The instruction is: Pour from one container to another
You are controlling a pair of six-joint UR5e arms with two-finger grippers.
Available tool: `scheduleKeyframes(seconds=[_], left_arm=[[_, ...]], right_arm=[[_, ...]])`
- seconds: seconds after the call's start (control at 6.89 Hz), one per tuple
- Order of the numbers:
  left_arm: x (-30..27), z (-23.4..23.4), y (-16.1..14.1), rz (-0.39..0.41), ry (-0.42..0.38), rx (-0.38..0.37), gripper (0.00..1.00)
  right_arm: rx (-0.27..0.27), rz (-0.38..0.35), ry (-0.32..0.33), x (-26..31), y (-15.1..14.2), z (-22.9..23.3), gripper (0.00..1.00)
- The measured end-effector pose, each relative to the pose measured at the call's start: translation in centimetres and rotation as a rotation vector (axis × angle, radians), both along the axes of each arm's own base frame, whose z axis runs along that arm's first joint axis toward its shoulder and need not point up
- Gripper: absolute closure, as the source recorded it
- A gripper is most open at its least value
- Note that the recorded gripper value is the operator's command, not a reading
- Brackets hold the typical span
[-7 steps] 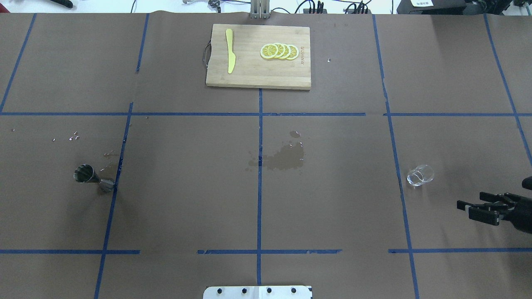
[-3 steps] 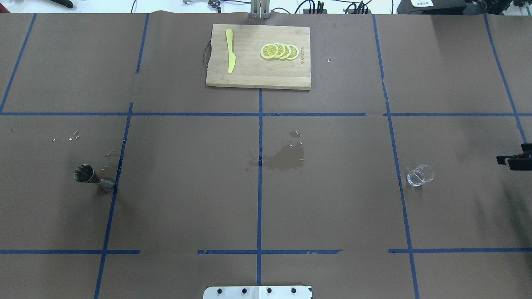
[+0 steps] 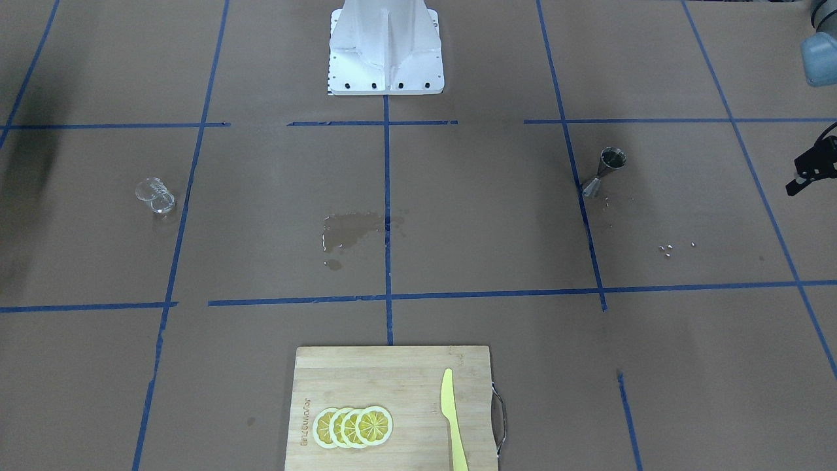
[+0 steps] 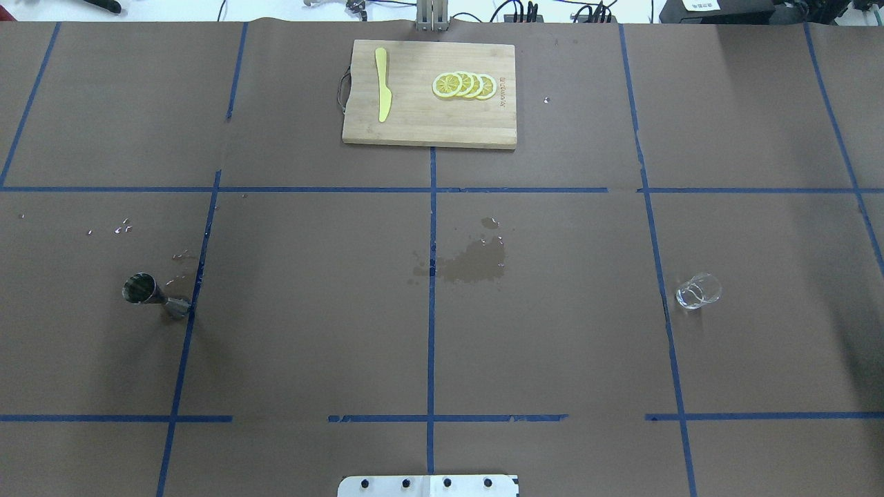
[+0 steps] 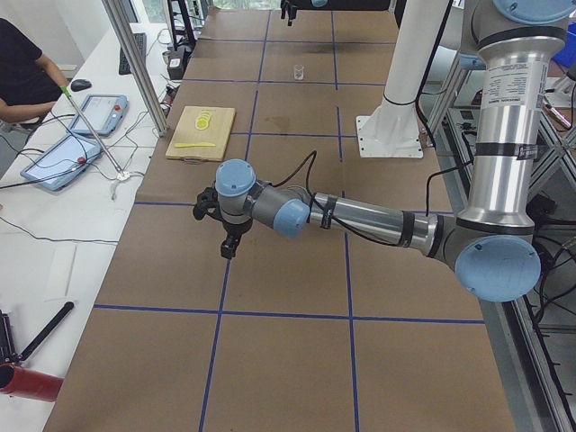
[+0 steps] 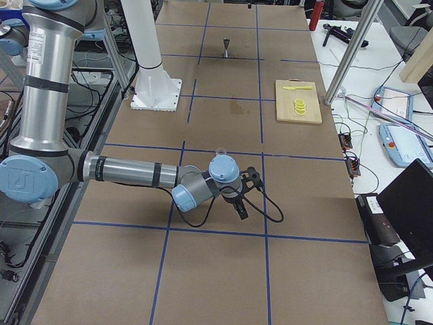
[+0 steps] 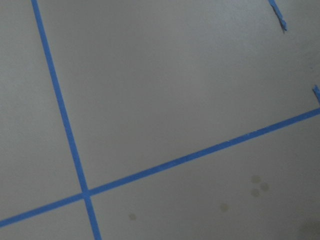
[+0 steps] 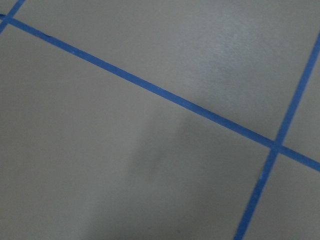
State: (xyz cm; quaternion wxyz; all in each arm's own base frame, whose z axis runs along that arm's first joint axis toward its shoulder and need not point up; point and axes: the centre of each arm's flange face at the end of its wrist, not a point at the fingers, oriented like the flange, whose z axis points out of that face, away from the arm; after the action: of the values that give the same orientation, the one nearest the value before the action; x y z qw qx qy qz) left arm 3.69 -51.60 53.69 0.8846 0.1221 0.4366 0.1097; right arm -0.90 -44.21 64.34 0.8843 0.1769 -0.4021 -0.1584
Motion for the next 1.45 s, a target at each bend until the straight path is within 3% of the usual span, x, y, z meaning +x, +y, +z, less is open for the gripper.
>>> scheduleKeyframes(seconds=[0.15,0.29,0.44,0.58,1.02,1.45], left_arm=[[-0.3,0.5,0.2,0.035,0.006,0.021,0.00],[-1.3,2.1,0.1,0.073,-0.036,0.075,0.00],[-3.0,4.2,0.1,0.079,-0.104,0.078,0.00],[-4.0,5.8,0.7,0.080,-0.139,0.029,0.00],[-4.2,7.1,2.1,0.056,-0.096,-0.081,0.00],[-4.1,6.8,2.4,0.054,-0.087,-0.059,0.00]], right_arm=[[-0.015,0.000,-0.011,1.7,0.0,-0.2,0.00],[-0.024,-0.002,-0.010,2.6,0.3,0.0,0.00],[-0.030,-0.018,0.004,3.0,0.4,0.4,0.00],[-0.035,-0.048,0.028,3.3,0.2,0.3,0.00],[-0.111,-0.130,0.109,3.7,-2.3,-3.9,0.00],[-0.177,-0.143,0.148,4.6,-1.1,-3.3,0.00]])
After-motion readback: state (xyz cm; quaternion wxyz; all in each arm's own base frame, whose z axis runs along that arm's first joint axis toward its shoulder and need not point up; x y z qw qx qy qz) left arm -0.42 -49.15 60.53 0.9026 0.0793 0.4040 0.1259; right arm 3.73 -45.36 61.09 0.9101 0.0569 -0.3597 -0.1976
